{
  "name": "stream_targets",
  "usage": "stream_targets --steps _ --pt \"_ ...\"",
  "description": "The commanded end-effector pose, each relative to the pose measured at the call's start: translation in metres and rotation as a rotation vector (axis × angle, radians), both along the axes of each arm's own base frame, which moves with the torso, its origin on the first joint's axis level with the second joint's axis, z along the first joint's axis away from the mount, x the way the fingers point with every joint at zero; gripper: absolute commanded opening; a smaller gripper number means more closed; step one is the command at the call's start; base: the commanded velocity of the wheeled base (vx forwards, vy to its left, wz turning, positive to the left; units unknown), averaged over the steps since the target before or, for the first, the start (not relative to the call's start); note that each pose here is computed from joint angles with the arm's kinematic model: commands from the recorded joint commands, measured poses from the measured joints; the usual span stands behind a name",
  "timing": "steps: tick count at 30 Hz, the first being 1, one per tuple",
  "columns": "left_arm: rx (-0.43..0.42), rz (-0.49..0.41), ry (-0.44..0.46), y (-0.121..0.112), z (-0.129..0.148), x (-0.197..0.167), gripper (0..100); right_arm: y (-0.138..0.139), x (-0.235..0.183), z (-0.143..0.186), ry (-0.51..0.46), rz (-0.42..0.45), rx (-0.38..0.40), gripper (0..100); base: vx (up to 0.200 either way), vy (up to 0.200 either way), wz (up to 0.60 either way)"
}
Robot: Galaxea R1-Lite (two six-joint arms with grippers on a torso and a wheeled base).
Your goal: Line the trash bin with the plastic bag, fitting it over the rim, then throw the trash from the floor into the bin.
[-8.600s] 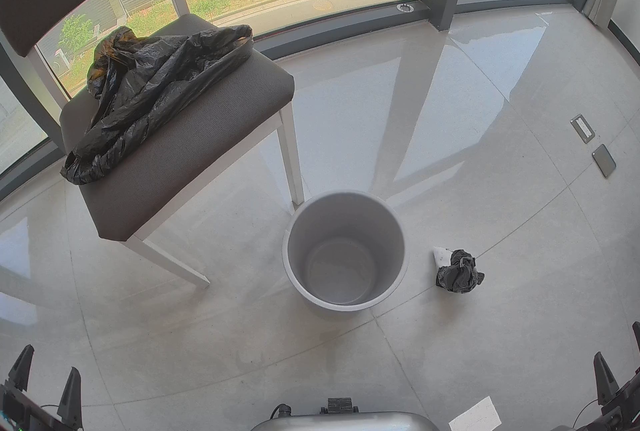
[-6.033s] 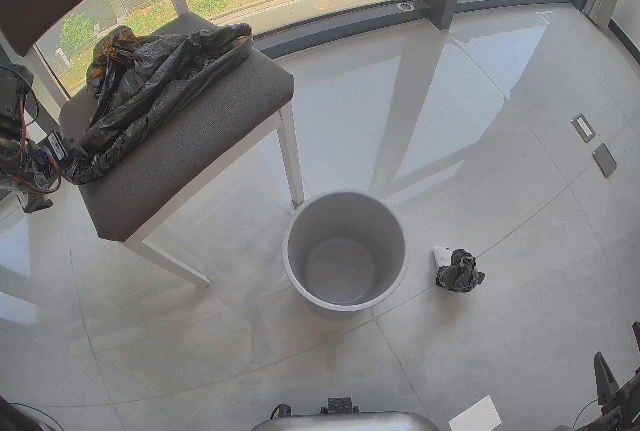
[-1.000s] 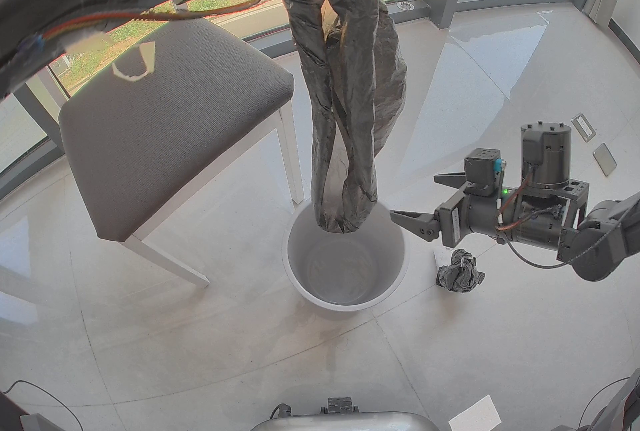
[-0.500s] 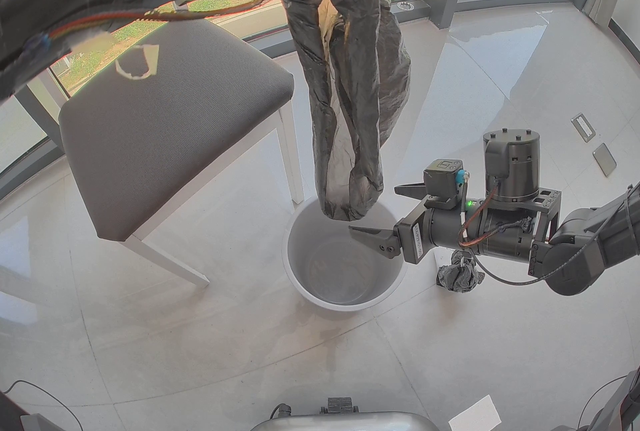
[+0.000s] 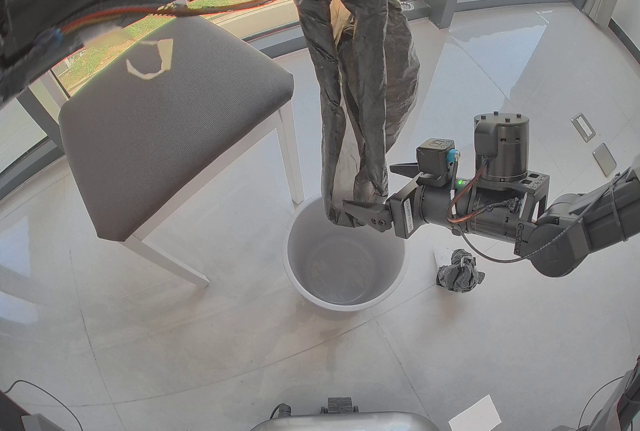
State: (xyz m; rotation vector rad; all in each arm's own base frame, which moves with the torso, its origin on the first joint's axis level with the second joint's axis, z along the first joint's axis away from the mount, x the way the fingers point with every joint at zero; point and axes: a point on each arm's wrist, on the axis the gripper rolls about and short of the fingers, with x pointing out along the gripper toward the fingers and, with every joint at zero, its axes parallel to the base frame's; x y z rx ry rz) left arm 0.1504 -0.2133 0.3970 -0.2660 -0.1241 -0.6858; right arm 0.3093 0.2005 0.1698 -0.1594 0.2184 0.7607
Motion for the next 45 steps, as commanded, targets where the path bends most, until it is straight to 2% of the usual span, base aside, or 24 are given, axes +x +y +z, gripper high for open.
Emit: stream_targets --steps 1,2,3,20,25,28,30,31,32,35,38,44,45 --pt "-0.001 -0.001 0.002 -0.002 -0.001 0.001 0 0.002 0.007 -0.003 0.0 -0.005 -0.001 100 0.0 0.0 0.0" --pt "-0.001 -0.001 0.002 -0.002 -0.001 0.001 0 0.003 0.008 -0.003 -0.001 -0.005 0.0 100 0.0 0.0 0.0" --pt "0.001 -0.001 0.003 -0.002 -0.001 0.001 0 0.004 0.01 -0.002 -0.005 -0.005 0.002 0 0.0 0.0 0.0" --pt "-0.011 0.001 -0.003 -0.006 -0.001 0.004 0 0.008 0.013 0.0 -0.015 0.0 0.01 0 0.0 0.0 0.0" --pt "0.016 0.014 0.021 -0.004 -0.011 0.004 0 -0.007 -0.009 0.002 0.003 -0.001 -0.004 0 0.0 0.0 0.0" --pt "0.062 0.019 0.057 0.001 -0.028 0.001 0 -0.023 -0.035 0.0 0.028 0.0 -0.024 0 0.0 0.0 0.0" --pt "0.065 0.021 0.059 0.002 -0.029 0.001 0 -0.025 -0.037 0.0 0.032 0.0 -0.026 0 0.0 0.0 0.0" --pt "0.128 0.017 0.111 0.013 -0.054 -0.007 0 -0.042 -0.066 -0.01 0.076 0.003 -0.056 0 0.0 0.0 0.0" --pt "0.128 0.017 0.111 0.013 -0.054 -0.007 0 -0.043 -0.068 -0.01 0.079 0.003 -0.057 0 0.0 0.0 0.0" --pt "0.217 0.01 0.176 0.028 -0.089 -0.02 0 -0.065 -0.112 -0.036 0.169 0.032 -0.122 0 0.0 0.0 0.0" --pt "0.249 0.01 0.223 0.038 -0.107 -0.026 0 -0.072 -0.133 -0.05 0.221 0.062 -0.15 0 0.0 0.0 0.0" --pt "0.322 -0.001 0.354 0.046 -0.123 -0.036 0 -0.072 -0.152 -0.072 0.31 0.114 -0.209 0 0.0 0.0 0.0" --pt "0.322 -0.001 0.354 0.046 -0.123 -0.036 0 -0.072 -0.152 -0.072 0.31 0.114 -0.209 0 0.0 0.0 0.0"
